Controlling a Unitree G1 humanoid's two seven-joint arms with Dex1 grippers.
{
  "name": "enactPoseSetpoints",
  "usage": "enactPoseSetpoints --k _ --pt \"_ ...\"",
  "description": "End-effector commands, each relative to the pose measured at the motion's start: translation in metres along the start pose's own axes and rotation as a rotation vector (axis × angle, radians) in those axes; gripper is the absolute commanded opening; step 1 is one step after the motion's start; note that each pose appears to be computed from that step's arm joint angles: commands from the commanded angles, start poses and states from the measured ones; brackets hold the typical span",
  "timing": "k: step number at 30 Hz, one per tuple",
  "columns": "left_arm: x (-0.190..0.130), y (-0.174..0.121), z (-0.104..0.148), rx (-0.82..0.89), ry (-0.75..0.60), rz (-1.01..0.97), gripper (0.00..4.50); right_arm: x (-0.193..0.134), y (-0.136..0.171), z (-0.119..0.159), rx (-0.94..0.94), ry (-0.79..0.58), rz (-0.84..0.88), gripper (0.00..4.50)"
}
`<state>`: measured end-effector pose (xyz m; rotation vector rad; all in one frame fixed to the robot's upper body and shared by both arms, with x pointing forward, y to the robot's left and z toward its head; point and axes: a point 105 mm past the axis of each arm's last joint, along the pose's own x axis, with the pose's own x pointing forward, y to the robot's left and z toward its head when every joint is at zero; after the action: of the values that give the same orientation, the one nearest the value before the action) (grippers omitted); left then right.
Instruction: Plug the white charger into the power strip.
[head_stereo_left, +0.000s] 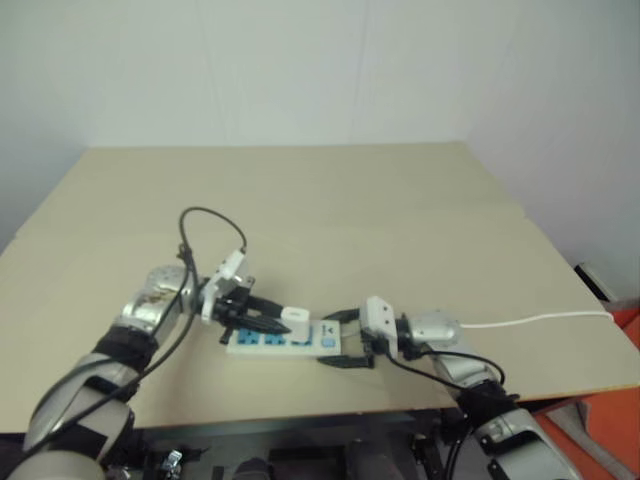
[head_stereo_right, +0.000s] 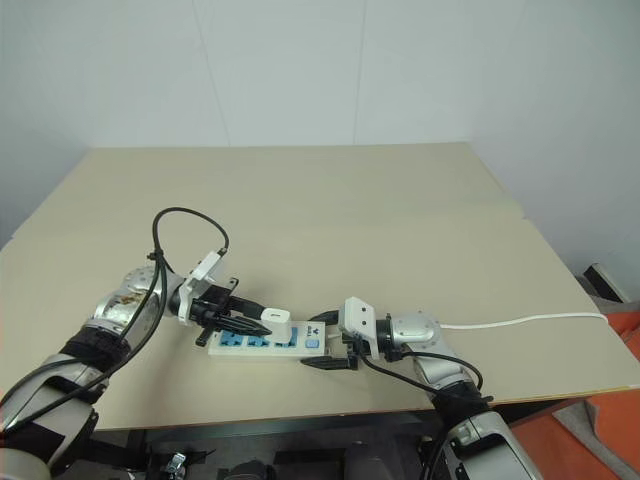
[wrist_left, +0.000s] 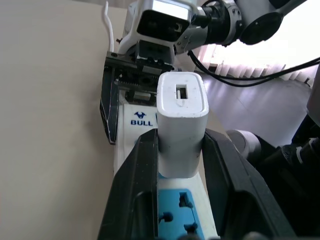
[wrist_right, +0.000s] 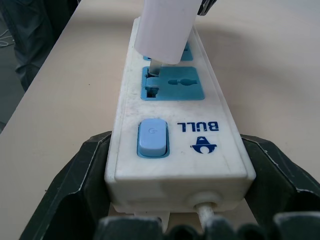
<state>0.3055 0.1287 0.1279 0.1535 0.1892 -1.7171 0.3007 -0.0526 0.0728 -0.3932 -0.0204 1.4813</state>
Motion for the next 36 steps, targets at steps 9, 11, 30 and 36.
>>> enactPoseSetpoints --k 9,11,30,36 --pt "0.002 0.001 0.004 0.024 -0.005 0.034 0.96 -0.002 0.011 -0.033 0.054 0.134 0.005 3.44" --pt "0.003 0.0 0.005 0.015 -0.022 0.029 0.96 -0.002 0.012 -0.034 0.052 0.14 0.004 3.44" --pt "0.001 0.0 -0.005 0.021 0.035 0.047 0.96 0.0 0.013 -0.036 0.042 0.142 -0.004 3.44" --pt "0.0 0.003 -0.008 0.015 0.036 0.062 0.96 -0.001 0.015 -0.036 0.042 0.144 0.001 3.44"
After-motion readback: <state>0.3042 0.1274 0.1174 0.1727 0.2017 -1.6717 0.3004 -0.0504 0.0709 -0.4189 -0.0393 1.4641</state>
